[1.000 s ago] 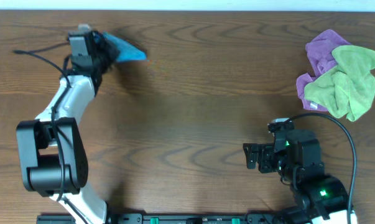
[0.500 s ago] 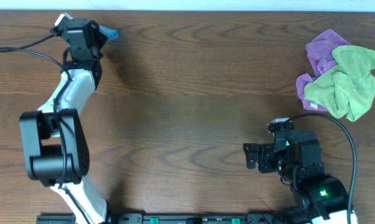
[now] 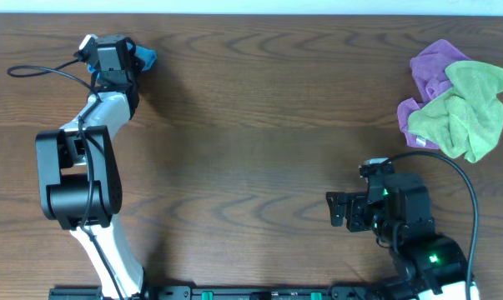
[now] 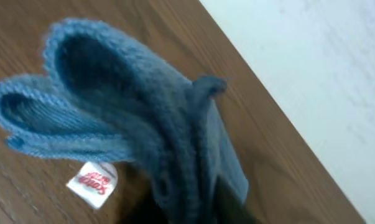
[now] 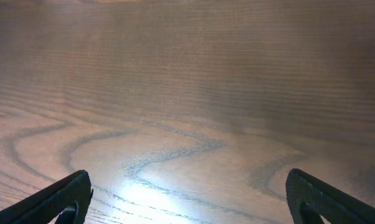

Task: Fold the cloth
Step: 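Carry the folded blue cloth to the far left with the left gripper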

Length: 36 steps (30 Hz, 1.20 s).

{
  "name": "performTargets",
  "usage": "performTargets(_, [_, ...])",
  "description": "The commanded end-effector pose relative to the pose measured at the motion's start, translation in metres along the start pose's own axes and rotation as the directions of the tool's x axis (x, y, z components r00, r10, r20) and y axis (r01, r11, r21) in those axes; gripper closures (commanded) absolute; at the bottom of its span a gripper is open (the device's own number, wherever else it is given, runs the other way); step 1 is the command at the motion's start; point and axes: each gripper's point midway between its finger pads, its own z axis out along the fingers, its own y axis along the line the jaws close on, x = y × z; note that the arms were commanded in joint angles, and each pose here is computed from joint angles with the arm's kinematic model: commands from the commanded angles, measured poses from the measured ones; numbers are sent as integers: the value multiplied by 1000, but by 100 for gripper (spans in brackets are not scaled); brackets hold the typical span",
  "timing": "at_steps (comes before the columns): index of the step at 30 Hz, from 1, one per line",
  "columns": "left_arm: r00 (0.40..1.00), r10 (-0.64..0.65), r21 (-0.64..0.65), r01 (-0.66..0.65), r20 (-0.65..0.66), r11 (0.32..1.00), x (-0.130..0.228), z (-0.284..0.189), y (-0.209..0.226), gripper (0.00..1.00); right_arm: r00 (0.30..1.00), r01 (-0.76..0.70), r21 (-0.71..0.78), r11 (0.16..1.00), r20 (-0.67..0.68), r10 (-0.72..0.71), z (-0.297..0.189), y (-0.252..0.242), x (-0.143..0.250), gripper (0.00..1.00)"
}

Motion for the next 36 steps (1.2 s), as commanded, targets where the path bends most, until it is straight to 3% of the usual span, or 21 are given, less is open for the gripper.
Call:
performTargets(1, [1000,6,-6,-5,30,1000,-10,2,-3,64,1000,-22,1,1000,0,22,0,-1,1,1])
performTargets(2, [1000,8,-8,-8,25,1000,-10,1,-3,47,1000,-22,1,1000,0,22,0,-1,1,1])
performTargets(5, [1000,12,-19,-12,15,1000,-12,-7,-3,19,1000,-22,1,1000,0,22,0,-1,1,1])
performTargets(9, [999,53,-28,-52,5,998,-18,-19,-5,4,1000,-22,1,1000,0,22,0,-1,1,1])
performTargets(20, [994,98,-68,-101,-42,993,-41,-85,-11,5,1000,-22,1,1000,0,22,0,-1,1,1])
performTargets(26, [994,107,-19,-107,-22,994,-60,-122,-26,5,1000,-22,1,1000,0,22,0,-1,1,1])
performTargets(33, [933,338,158,-318,-122,935,-48,-172,-49,5,1000,-22,1,1000,0,22,0,-1,1,1])
performTargets(36, [919,358,146,-337,-165,930,-44,-196,-40,5,1000,-22,1,1000,0,22,0,-1,1,1])
